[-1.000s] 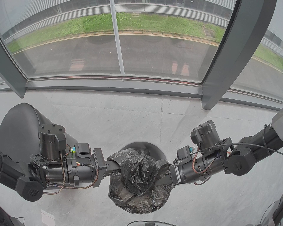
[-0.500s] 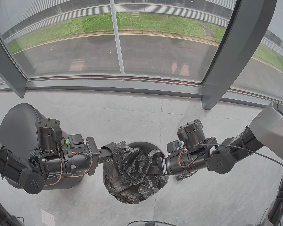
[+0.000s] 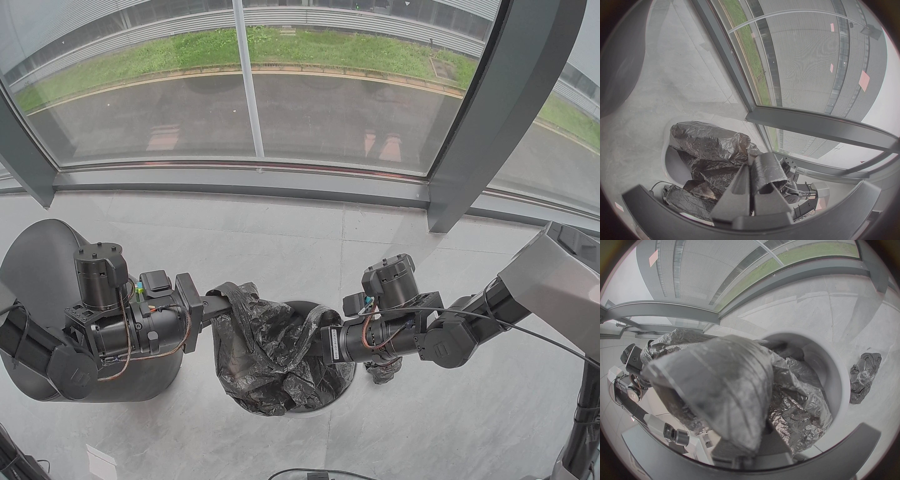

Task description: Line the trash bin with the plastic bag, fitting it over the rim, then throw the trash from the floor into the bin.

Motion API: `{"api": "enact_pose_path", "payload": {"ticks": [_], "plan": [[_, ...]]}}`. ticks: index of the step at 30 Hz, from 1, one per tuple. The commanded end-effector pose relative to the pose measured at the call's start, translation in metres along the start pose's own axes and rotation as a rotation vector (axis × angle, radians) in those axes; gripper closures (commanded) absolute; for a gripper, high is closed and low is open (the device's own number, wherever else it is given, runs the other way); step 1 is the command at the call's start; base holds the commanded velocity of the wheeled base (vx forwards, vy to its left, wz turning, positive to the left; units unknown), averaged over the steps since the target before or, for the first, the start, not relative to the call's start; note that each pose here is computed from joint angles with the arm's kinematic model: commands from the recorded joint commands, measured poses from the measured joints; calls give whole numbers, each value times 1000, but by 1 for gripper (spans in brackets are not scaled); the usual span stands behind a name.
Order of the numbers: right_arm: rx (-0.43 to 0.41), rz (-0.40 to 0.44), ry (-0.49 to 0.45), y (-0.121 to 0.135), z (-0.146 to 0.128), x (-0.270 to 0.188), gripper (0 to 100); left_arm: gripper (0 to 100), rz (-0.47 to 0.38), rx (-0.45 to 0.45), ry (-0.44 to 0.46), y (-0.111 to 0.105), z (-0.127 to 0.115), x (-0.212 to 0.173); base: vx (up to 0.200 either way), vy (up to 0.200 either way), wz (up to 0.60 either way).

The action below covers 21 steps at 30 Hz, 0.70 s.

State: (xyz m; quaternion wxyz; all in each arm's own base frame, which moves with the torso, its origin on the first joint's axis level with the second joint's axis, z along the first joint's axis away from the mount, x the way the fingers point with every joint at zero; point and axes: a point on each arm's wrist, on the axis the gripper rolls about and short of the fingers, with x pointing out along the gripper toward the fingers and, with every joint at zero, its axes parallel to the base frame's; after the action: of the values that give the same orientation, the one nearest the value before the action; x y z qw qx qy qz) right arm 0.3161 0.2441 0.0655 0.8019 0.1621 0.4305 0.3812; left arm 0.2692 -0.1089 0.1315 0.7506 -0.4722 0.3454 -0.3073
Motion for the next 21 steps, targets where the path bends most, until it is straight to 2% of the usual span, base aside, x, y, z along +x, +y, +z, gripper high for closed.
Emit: {"api": "enact_pose_path", "payload": {"ticks": [1,11,21], "plan": [[-9,-30,-38,-4,5,9,100,100,-1,0,-16,2,7,3,0,0,0],[-8,-44,-37,-8,4,15,100,100,8,-6,-18,6,11,9,0,0,0],[20,-94,39,-20,-23,11,100,100,78,-56,25,28,-2,11,0,0,0]]}}
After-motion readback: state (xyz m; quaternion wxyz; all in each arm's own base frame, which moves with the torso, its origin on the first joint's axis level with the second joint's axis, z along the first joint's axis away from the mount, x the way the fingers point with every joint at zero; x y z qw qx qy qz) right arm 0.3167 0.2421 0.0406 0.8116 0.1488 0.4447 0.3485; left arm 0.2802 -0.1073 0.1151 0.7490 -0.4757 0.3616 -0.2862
